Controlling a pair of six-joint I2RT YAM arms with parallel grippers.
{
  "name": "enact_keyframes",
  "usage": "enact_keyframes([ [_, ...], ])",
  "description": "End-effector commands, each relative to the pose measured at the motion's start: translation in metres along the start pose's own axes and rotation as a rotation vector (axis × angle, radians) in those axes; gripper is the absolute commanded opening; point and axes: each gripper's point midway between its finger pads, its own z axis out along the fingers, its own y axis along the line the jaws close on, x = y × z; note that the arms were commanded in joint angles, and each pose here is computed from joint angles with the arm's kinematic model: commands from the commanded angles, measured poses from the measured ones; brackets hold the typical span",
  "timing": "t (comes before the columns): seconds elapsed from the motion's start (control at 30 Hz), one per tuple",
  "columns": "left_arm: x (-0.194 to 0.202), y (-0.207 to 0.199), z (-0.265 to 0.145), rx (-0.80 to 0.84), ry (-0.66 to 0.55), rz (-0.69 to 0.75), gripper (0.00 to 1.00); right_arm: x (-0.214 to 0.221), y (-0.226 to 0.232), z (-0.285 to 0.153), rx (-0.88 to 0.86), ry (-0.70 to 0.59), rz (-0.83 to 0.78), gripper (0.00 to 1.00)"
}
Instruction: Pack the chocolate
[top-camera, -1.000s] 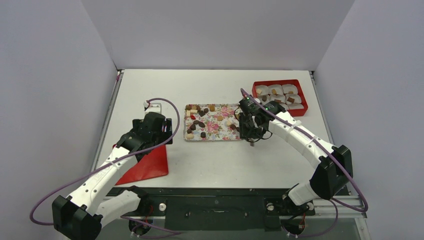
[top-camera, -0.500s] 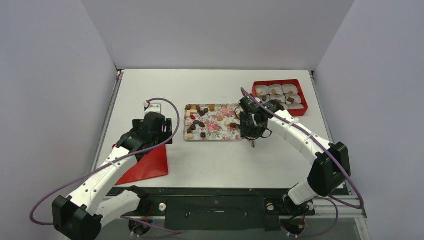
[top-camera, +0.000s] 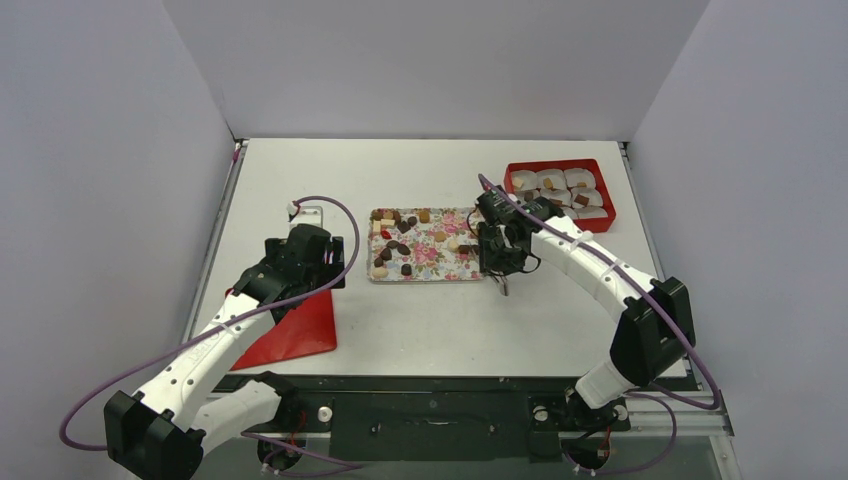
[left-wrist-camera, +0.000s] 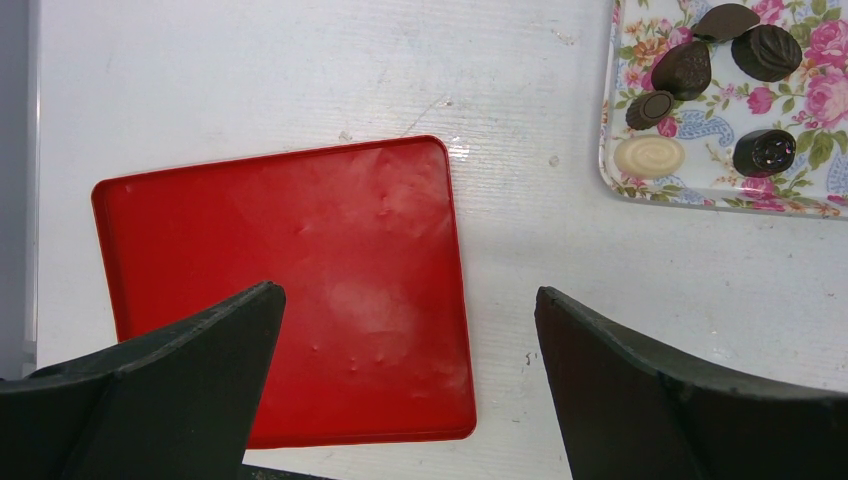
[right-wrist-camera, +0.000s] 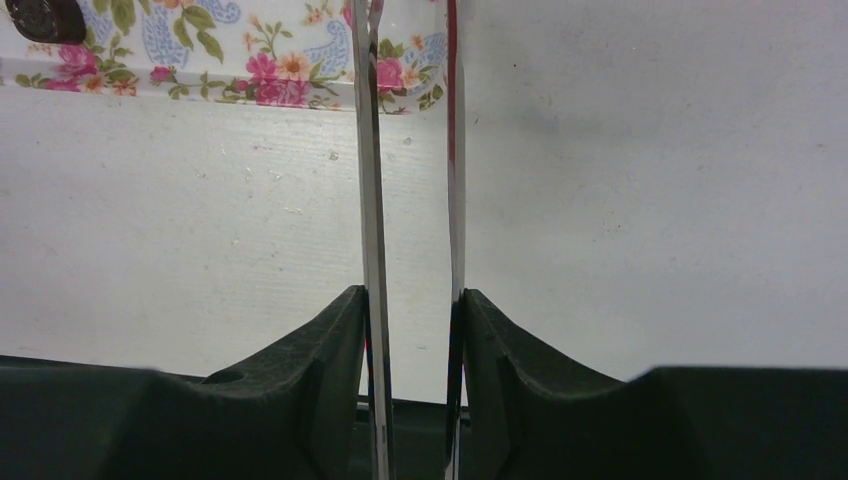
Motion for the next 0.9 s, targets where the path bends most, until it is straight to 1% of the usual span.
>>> enact_keyframes([
  [0.0,-0.014,0.002,-0.003,-0.006,-0.049,-0.020,0.96,-0.024,0.006,-0.006,-0.019,-0.062,0.008,0.35],
  [0.13,-0.015,0.002,-0.003,-0.004,-0.051,-0.022,0.97,-0.028,0.007,-0.007,-0.023,-0.070,0.011,0.37],
  [0.3,-0.014,0.002,-0.003,-0.003,-0.051,-0.021,0.96,-0.029,0.006,-0.006,-0.023,-0.066,0.015,0.37],
  [0.4,-0.015,0.002,-0.004,-0.003,-0.053,-0.022,0.96,-0.028,0.005,-0.005,-0.025,-0.062,0.020,0.32],
  [0.53,-0.015,0.002,-0.004,-0.003,-0.054,-0.023,0.96,-0.029,0.004,-0.005,-0.031,-0.063,0.025,0.29],
  [0.73,-0.015,0.002,-0.004,-0.002,-0.056,-0.024,0.96,-0.030,0.011,-0.011,-0.074,-0.058,0.031,0.26],
  [0.87,-0.015,0.003,-0.004,-0.003,-0.056,-0.025,0.96,-0.032,0.013,-0.022,-0.093,-0.078,0.038,0.25],
])
